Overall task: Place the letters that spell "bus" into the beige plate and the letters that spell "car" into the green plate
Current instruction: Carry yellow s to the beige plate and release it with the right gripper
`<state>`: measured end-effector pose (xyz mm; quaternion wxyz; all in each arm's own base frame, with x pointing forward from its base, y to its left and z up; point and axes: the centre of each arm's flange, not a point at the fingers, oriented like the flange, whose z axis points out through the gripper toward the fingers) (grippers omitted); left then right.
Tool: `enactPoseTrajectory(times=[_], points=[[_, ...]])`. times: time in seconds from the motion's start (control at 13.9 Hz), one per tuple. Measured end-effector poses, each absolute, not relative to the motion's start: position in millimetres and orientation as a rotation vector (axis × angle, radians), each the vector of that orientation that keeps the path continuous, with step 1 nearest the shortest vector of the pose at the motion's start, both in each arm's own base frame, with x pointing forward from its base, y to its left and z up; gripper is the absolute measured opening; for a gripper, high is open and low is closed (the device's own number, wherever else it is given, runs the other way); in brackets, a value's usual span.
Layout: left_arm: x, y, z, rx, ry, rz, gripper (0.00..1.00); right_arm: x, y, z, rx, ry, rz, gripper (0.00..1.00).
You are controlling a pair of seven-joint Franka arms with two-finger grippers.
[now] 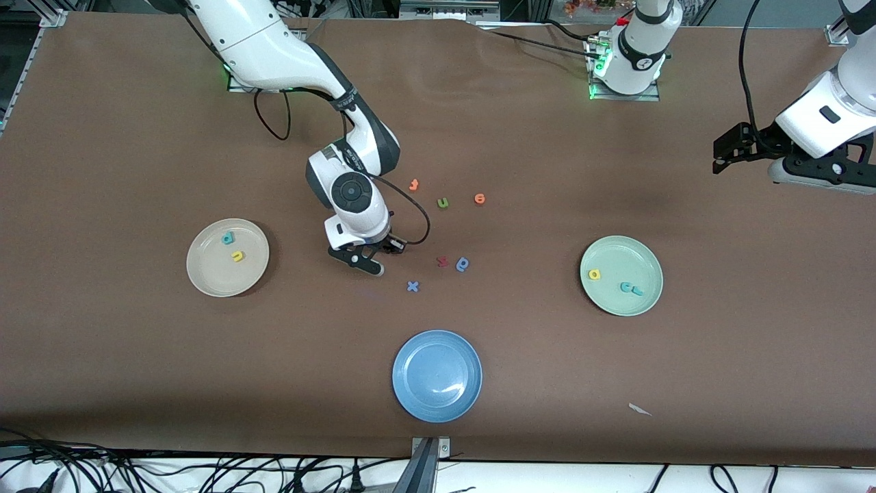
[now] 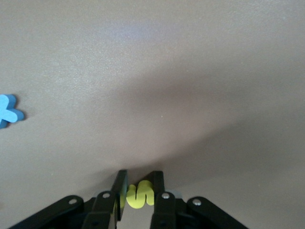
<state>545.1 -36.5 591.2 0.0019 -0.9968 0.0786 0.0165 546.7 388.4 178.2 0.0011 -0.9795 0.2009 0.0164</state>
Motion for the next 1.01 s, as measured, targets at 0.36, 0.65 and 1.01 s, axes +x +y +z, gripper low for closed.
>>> enactPoseTrajectory(times=[0.36, 0.65, 1.01], points=[[545, -37, 592, -3.128, 0.248, 0.052, 1.0, 549, 382, 184, -3.086, 0.647, 0.075, 0.26], [545, -37, 592, -3.128, 0.248, 0.053, 1.0, 559, 362, 207, -3.117, 0.578, 0.11, 0.26], [545, -37, 592, -3.128, 0.248, 0.056, 1.0, 606, 216, 263, -3.164, 0.25, 0.202, 0.26]])
